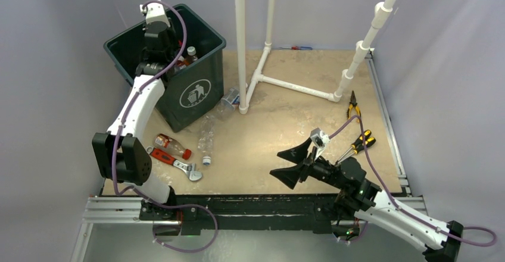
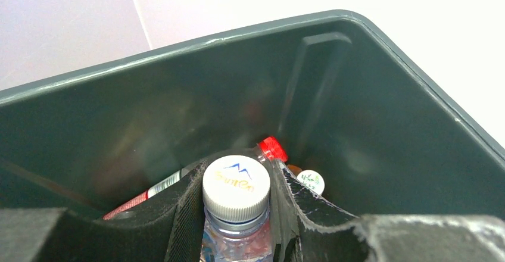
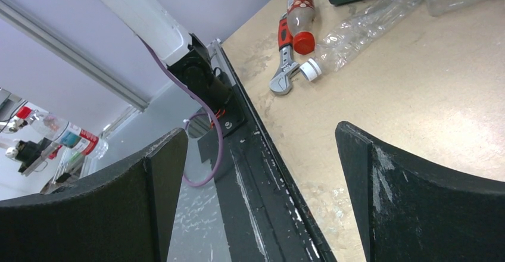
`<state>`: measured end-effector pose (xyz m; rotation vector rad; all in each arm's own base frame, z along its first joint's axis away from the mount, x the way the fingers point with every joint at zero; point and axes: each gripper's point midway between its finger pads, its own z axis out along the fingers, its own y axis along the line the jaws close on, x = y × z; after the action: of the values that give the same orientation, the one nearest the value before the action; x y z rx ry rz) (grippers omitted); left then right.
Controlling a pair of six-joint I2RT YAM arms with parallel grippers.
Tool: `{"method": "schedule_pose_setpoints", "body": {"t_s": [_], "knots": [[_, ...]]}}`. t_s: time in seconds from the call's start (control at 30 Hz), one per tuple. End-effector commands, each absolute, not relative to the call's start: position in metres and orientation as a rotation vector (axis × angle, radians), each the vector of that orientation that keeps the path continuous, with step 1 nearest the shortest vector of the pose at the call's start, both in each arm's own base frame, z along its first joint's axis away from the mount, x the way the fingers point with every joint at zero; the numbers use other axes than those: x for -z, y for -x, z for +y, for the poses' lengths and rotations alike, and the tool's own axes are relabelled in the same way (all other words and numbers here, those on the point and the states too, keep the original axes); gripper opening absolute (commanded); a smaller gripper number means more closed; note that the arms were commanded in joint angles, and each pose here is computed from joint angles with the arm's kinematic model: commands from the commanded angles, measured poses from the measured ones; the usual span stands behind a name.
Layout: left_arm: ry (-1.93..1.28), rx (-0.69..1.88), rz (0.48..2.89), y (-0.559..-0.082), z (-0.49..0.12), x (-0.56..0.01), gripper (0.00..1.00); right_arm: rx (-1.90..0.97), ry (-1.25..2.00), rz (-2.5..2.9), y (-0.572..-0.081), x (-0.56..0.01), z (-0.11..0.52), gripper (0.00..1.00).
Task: Put the plastic bottles in the bin
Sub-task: Place the plastic bottle in the trash bin.
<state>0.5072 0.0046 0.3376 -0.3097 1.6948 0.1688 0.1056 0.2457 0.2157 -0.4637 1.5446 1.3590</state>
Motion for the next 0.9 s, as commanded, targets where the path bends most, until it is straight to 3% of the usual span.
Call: {"method": "schedule_pose_setpoints", "body": {"t_s": [0.0,0.1,0.17,0.23,0.57,0.73,0.87], "knots": [[0.311,-0.126,1.930,-0.495,-0.012,-0.261,0.38,-1.361,0.444,1.487,-0.107,-0.237,0.243,0.96],[0.357,-0.116,1.872,-0.488,-0.008,-0.283,0.56,-1.358,0.447,1.492,-0.107,-0.236,0.243,0.96],[0.383,-0.122,1.811,-0.480,-0.002,-0.312,0.83,-1.348,0.449,1.495,-0.108,-0.237,0.243,0.96],[0.395,-0.106,1.743,-0.470,0.000,-0.343,0.94,-1.335,0.445,1.493,-0.110,-0.239,0.241,0.96],[0.350,0.057,1.542,-0.411,-0.021,-0.460,0.99,-1.328,0.436,1.465,-0.111,-0.251,0.240,0.97],[0.314,0.094,1.556,-0.395,-0.028,-0.456,0.98,-1.320,0.426,1.461,-0.112,-0.253,0.237,0.97],[0.306,0.032,1.629,-0.405,-0.025,-0.423,0.85,-1.319,0.431,1.464,-0.112,-0.252,0.237,0.97]]}}
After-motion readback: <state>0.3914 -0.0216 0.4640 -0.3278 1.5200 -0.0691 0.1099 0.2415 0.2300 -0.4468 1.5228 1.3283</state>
